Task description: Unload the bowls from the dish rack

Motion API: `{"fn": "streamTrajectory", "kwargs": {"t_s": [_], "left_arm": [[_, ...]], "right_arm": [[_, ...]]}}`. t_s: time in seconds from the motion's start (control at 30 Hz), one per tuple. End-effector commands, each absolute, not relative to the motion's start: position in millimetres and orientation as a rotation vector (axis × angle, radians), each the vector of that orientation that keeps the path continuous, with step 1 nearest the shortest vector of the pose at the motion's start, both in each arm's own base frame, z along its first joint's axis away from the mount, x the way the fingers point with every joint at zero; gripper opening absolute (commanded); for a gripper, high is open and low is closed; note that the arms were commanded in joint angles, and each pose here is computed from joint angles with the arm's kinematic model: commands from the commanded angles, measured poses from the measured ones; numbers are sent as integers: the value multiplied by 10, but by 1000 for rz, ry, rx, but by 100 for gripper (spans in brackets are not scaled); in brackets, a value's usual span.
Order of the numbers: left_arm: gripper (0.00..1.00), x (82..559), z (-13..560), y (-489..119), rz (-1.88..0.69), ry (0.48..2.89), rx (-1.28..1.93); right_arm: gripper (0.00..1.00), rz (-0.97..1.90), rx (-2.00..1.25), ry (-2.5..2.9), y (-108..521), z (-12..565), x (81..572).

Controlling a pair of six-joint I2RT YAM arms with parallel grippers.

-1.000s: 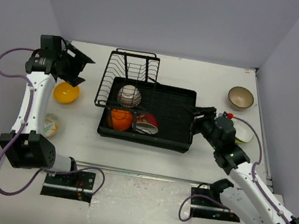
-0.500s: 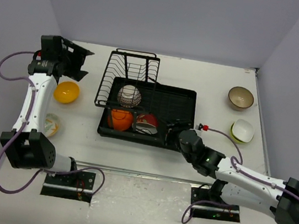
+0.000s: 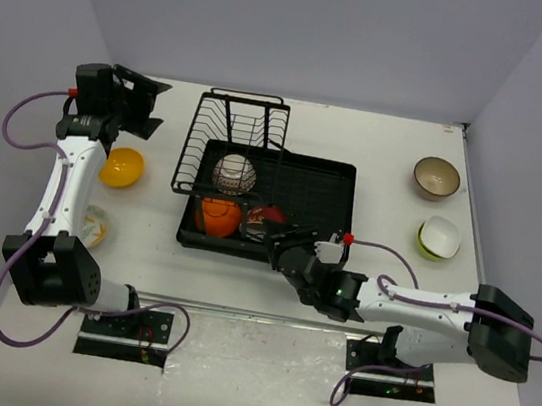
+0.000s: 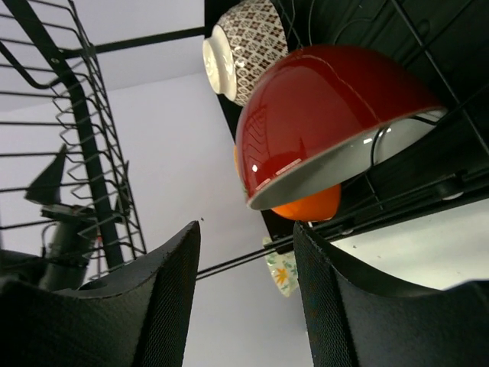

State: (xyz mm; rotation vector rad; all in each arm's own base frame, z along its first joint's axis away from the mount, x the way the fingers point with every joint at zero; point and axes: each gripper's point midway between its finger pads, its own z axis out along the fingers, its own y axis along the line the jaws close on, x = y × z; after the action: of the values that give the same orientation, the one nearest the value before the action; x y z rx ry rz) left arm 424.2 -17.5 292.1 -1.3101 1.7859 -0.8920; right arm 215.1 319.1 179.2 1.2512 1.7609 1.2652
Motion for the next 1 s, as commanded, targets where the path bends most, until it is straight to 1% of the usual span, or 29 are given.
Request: {"fn": "streamTrajectory", "kwargs": {"t_s": [0.0, 0.13, 0.5, 0.77, 0.87, 0.93, 0.97], "left_arm": [[85, 4280, 3117, -221, -949, 1739, -1249], [84, 4329, 3163, -224, -960, 1728, -1244], [84, 4398, 3162, -297, -985, 1742, -1228], [83, 4434, 3183, -327, -998, 1746, -1216], [83, 4454, 3203, -334, -1006, 1744, -1207], [83, 4463, 3197, -336, -1008, 1745, -1206], [83, 4469, 3188, -337, -1009, 1747, -1207]], "right_arm": [[52, 1430, 1580, 1458, 3171, 2084, 2286], [51, 1404, 1592, 1440, 3193, 1970, 2300], [50, 1399, 1580, 1402, 3330, 1884, 2406], [48, 1437, 1564, 1384, 3358, 1821, 2593], [46, 1425, 1574, 1368, 3303, 1799, 2669], [41, 1422, 1577, 1365, 3270, 1788, 2716], [35, 1420, 1577, 1368, 3270, 1780, 2723]]}}
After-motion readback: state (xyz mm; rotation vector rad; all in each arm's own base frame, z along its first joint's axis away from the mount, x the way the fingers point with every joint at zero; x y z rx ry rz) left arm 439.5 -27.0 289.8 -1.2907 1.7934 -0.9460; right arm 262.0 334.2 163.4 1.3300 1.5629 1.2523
